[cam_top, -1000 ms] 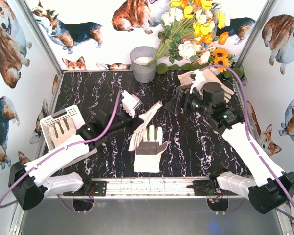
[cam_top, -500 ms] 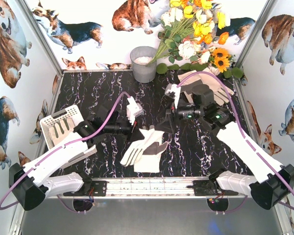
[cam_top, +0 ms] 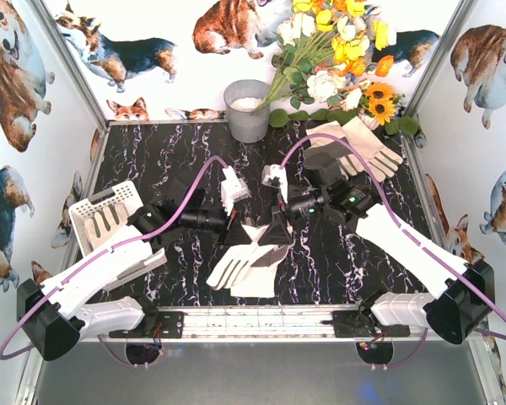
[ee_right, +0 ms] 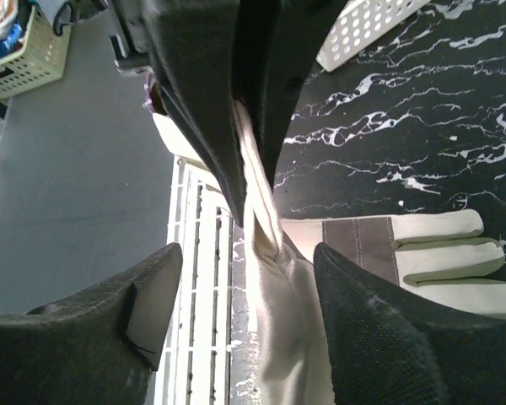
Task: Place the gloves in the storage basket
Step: Pair the glove with the glove.
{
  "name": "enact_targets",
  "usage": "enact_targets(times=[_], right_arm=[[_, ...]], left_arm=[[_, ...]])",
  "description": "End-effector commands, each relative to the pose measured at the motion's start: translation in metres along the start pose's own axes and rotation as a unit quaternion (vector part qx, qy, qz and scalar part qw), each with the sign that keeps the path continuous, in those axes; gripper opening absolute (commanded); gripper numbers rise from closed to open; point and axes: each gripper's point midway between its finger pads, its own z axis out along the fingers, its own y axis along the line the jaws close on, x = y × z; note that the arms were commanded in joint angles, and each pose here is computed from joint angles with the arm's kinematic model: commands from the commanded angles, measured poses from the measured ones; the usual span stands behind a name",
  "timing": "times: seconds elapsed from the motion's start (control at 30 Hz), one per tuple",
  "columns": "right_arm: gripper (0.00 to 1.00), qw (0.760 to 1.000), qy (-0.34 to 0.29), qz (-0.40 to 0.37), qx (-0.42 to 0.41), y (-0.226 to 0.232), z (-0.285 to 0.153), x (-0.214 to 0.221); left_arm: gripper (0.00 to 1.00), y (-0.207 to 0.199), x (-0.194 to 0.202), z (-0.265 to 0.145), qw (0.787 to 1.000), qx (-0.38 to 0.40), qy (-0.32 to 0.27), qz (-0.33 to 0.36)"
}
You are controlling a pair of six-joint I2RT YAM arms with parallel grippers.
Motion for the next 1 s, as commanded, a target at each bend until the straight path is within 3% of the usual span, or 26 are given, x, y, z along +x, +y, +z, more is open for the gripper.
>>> enact_targets(times=[0.0,0.13,0.2,0.33,0.47,0.8,0.87,0.97], right_arm=[[0.59,1.000,0.014,-0.014,-0.007,0.001,0.005,0.008],[0.24,1.000,0.004,-0.011,-0.006,-0.002,0.011,0.004],[0.00,1.000,-0.021,-0.006,-0.010,-0.001,0.014,-0.005],[0.00,0.997,-0.074,0.008,-0.003,-0.003,0.017,-0.017],[0.00,0.994,-0.102,0.014,0.026,-0.010,0.015,-0.020],[0.00,0.987,-0.136,0.036,0.084,-0.030,-0.006,-0.021],[0.00,0.987,-0.133,0.038,0.077,-0.028,-0.005,-0.019],[0.00,0.990,-0.125,0.040,0.048,-0.017,-0.004,-0.016]], left_arm=[[0.00,-0.011,-0.018,-0.005,0.999,0.023,-0.020,0.011],[0.00,-0.015,-0.021,-0.004,0.999,0.035,-0.026,0.008],[0.10,-0.011,-0.019,-0.005,0.999,0.026,-0.024,0.008],[0.44,0.003,-0.014,-0.011,1.000,0.000,-0.031,-0.001],[0.54,0.016,0.000,-0.016,0.999,-0.022,-0.029,-0.016],[0.45,0.029,0.024,-0.032,0.997,-0.046,-0.033,-0.048],[0.36,0.029,0.022,-0.032,0.997,-0.045,-0.040,-0.049],[0.16,0.026,0.017,-0.031,0.997,-0.033,-0.050,-0.045]])
